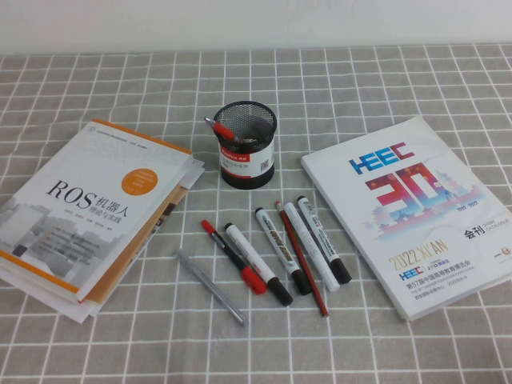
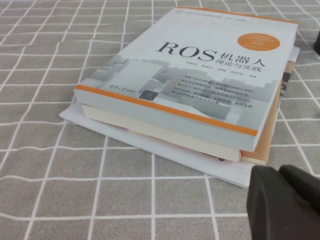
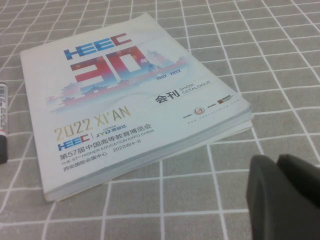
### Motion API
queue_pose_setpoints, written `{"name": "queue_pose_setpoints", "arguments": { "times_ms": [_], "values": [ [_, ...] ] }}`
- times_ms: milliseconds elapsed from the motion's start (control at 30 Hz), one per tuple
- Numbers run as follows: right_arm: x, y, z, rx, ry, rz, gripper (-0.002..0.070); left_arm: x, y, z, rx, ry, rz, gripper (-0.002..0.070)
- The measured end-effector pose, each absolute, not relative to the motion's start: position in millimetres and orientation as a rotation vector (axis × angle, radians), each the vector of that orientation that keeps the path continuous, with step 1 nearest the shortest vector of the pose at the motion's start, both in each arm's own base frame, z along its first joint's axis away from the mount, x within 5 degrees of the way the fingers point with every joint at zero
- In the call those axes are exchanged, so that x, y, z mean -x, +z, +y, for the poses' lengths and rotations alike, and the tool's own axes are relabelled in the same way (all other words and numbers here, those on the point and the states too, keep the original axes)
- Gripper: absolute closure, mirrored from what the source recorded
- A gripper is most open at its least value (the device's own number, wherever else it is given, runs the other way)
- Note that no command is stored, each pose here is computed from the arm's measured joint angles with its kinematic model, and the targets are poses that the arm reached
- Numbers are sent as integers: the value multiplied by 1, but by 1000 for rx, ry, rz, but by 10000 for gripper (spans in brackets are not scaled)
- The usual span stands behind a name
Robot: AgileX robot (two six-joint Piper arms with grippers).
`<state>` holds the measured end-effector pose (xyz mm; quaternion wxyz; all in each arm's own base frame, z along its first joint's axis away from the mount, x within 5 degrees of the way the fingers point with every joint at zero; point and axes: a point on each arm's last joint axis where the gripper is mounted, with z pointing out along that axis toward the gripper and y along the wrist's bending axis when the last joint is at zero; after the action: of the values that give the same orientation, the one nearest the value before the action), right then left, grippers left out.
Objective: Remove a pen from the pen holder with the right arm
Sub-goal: 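Take a marker out of the pen holder and lay it on the table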
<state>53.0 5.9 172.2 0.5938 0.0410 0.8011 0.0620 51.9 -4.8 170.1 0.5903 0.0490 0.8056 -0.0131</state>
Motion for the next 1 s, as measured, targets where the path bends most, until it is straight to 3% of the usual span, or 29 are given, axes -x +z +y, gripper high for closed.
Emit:
{"name": "queue_pose_setpoints", "arguments": {
  "times_ms": [467, 1000],
  "values": [
    [-55, 178, 5, -113, 147, 1793, 689, -52, 170, -5, -114, -30, 1875, 678],
    [-57, 199, 2, -435, 454, 1520, 689, -52, 170, -5, -114, -30, 1875, 678]
  ]
}}
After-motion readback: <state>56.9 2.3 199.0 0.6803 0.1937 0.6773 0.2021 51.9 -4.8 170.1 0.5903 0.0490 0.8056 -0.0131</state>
